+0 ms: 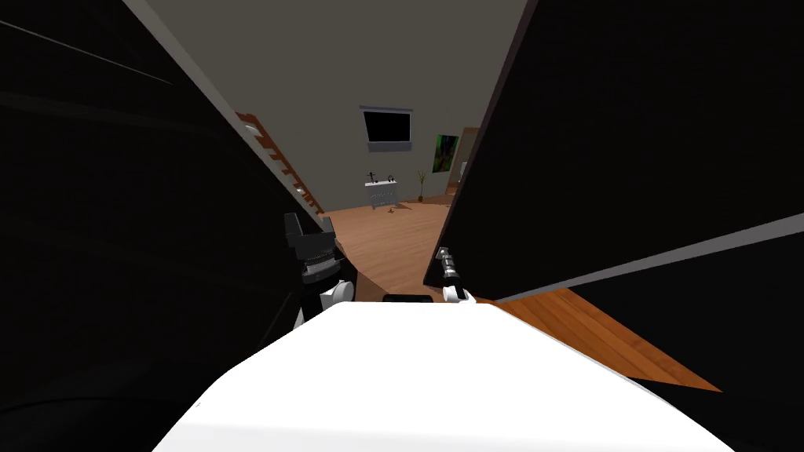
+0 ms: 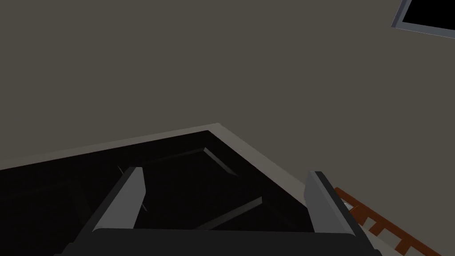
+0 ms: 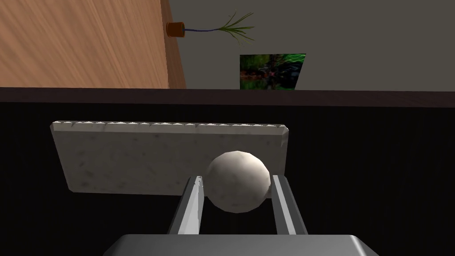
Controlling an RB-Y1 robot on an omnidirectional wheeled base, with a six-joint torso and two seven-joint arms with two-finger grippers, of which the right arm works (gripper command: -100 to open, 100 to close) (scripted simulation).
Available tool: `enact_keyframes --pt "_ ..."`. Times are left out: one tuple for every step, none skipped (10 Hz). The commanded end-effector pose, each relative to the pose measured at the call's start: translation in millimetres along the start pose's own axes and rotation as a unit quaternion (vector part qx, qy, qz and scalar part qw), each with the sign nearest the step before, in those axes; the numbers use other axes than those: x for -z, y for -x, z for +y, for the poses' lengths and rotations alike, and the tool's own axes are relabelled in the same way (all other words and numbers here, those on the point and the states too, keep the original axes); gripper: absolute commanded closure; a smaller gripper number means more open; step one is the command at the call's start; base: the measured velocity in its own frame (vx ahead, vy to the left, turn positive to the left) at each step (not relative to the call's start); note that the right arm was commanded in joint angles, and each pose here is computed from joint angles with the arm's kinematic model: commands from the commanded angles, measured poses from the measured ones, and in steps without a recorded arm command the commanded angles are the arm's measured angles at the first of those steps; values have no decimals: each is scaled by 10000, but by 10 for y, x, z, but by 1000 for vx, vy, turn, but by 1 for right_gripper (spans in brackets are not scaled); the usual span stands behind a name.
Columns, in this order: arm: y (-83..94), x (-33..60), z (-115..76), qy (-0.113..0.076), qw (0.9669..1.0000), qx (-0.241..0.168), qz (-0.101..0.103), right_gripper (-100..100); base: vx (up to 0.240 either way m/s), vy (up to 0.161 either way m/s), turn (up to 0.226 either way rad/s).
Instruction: Push the door open
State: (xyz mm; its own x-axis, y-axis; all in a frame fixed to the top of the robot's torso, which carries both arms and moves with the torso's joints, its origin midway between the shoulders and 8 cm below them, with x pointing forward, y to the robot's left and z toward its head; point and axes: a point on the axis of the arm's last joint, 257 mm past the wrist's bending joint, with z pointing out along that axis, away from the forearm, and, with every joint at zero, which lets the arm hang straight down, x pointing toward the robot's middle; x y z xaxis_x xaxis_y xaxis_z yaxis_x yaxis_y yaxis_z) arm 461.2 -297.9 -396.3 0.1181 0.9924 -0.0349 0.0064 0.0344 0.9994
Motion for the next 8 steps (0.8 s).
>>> enact_keyframes --pt "155 5 51 51 9999 49 -115 100 151 26 -31" --pt "155 5 51 51 9999 49 -115 100 54 8 14" --pt "289 1 56 52 9997 69 -246 100 123 10 -22" --pt "357 0 58 52 9995 75 -317 100 191 48 -116" --pt "426 0 61 52 9992 81 -389 100 211 35 -148" --pt "493 2 63 52 9989 82 -464 100 220 43 -46" --pt "389 1 19 -1 9992 28 -397 -100 -59 84 -52" --pt "384 -2 21 0 9992 18 -399 -100 -180 99 -44"
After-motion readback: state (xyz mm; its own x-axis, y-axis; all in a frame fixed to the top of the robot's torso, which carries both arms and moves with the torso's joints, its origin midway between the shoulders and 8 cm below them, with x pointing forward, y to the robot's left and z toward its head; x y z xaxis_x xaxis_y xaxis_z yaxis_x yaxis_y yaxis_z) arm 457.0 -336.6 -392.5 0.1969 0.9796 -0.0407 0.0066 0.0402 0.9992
